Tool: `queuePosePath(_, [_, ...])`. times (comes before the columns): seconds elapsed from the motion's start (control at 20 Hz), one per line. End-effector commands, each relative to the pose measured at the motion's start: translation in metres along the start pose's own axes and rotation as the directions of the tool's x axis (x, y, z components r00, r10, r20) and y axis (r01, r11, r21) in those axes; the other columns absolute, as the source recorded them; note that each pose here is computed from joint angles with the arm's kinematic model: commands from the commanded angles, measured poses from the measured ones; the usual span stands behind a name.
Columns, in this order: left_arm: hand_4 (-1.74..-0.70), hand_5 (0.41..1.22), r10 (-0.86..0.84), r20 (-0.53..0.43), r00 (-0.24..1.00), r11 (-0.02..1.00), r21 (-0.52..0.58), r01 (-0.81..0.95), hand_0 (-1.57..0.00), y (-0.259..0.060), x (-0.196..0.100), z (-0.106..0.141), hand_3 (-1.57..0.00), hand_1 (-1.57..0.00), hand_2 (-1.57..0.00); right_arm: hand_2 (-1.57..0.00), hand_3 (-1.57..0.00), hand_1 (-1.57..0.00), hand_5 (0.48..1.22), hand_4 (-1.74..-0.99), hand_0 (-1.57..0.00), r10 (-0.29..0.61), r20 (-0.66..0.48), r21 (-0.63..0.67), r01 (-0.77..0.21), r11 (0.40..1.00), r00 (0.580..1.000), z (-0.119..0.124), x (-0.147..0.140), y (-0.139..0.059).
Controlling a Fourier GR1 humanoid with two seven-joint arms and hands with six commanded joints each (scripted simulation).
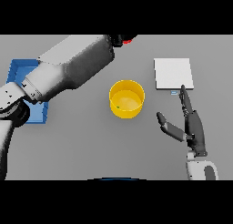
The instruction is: Pick up the red beaker and tilt it to pour out 1 green nut into yellow bowl. Pick up the yellow bowl and place it on the metallic measuring scale.
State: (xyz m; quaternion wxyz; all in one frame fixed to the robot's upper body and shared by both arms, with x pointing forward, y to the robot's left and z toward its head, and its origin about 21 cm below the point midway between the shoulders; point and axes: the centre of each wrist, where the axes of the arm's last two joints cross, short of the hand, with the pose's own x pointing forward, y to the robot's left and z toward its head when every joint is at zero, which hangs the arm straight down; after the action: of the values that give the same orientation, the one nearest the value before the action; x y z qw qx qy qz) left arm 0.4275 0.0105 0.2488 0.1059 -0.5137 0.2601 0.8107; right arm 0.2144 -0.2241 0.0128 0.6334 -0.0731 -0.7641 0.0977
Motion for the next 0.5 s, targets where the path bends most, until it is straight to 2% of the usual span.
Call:
queuePosePath(0.0, [-1.72, 1.221, 0.023, -0.037, 0.999, 1.000, 0.012, -0.023, -1.57, -0.006, -0.015, 0.005, -1.57, -1.57, -1.57, 0.00, 0.00, 0.00, 0.553, -1.131, 0.00, -0.002, 0.004, 0.005, 0.002, 1.000, 1.000, -0.001, 0.001, -0.001])
queuePosePath(0.1, [-1.72, 1.221, 0.139, -0.154, 0.978, 0.990, 0.006, -0.140, -1.57, -0.012, -0.054, 0.018, -1.57, -1.57, -1.57, 0.00, 0.00, 0.00, 0.554, -1.117, 0.00, -0.019, -0.001, 0.016, 0.019, 1.000, 1.000, -0.004, 0.001, 0.000])
queuePosePath(0.2, [-1.73, 1.221, 0.327, -0.271, 0.905, 0.942, 0.011, -0.337, -1.57, -0.030, -0.088, 0.033, -1.57, -1.57, -1.57, 0.00, 0.00, 0.00, 0.563, -1.104, 0.00, -0.028, 0.008, 0.026, 0.027, 0.999, 1.000, -0.002, -0.001, 0.001])
queuePosePath(0.35, [-1.73, 1.221, 0.701, -0.409, 0.584, 0.678, 0.129, -0.723, -1.57, -0.089, -0.129, 0.070, -1.51, -1.57, -1.57, 0.00, 0.00, 0.00, 0.578, -1.105, 0.00, -0.024, 0.008, 0.041, 0.024, 0.999, 1.000, -0.007, -0.002, -0.001])
queuePosePath(0.45, [-1.74, 1.221, 0.853, -0.412, 0.320, 0.441, 0.244, -0.864, -1.57, -0.136, -0.137, 0.092, -1.52, -1.57, -1.57, 0.00, 0.00, 0.00, 0.582, -1.116, 0.00, -0.035, 0.010, 0.047, 0.035, 0.998, 0.999, -0.010, -0.002, -0.001])
